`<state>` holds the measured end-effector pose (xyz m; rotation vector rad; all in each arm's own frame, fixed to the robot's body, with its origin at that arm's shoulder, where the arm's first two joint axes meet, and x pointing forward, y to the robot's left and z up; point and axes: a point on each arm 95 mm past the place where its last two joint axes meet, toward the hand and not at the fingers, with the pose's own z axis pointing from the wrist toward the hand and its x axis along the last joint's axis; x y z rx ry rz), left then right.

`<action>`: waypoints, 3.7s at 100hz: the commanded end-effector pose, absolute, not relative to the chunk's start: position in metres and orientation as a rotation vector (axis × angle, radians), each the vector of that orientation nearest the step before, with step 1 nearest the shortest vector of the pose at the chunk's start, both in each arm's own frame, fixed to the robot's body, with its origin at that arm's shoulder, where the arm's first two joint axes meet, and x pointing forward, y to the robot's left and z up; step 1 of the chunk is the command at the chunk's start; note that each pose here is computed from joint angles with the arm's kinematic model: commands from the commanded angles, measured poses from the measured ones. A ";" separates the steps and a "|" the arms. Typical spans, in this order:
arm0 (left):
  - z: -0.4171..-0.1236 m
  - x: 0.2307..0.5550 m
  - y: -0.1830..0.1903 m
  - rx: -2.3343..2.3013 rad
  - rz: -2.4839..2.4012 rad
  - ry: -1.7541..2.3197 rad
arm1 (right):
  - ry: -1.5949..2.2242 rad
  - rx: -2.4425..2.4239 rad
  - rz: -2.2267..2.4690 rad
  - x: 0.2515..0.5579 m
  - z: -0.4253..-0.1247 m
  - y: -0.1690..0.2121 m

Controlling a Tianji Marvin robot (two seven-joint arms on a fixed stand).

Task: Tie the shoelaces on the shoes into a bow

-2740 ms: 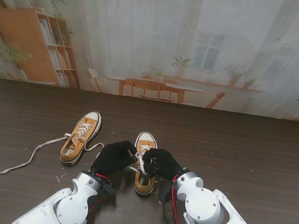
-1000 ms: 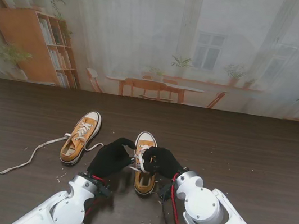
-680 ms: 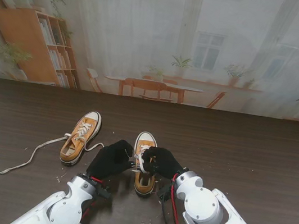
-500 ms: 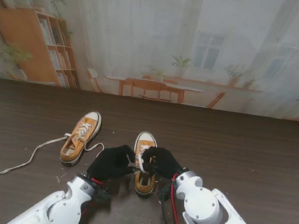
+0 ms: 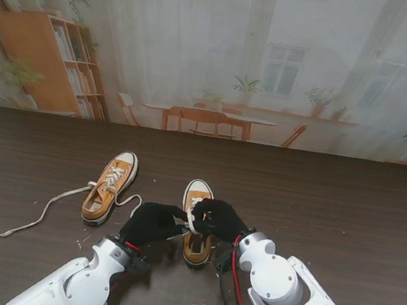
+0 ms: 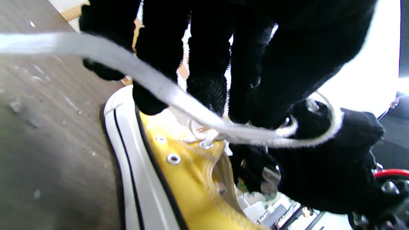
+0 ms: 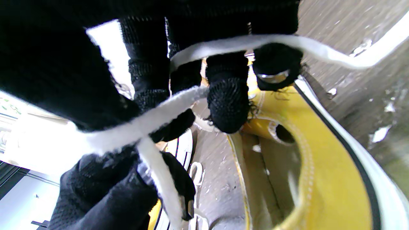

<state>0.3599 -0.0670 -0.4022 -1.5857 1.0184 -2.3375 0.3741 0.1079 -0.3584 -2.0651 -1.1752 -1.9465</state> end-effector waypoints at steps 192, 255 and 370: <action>-0.403 0.357 -0.081 -1.844 -2.518 0.871 | -1.287 -2.090 -1.792 0.371 -0.363 0.108; -0.403 0.360 -0.080 -1.741 -2.358 1.006 | -1.271 -2.080 -1.821 0.372 -0.363 0.108; -0.398 0.365 -0.079 -1.742 -2.359 0.909 | -1.204 -2.093 -1.895 0.377 -0.357 0.106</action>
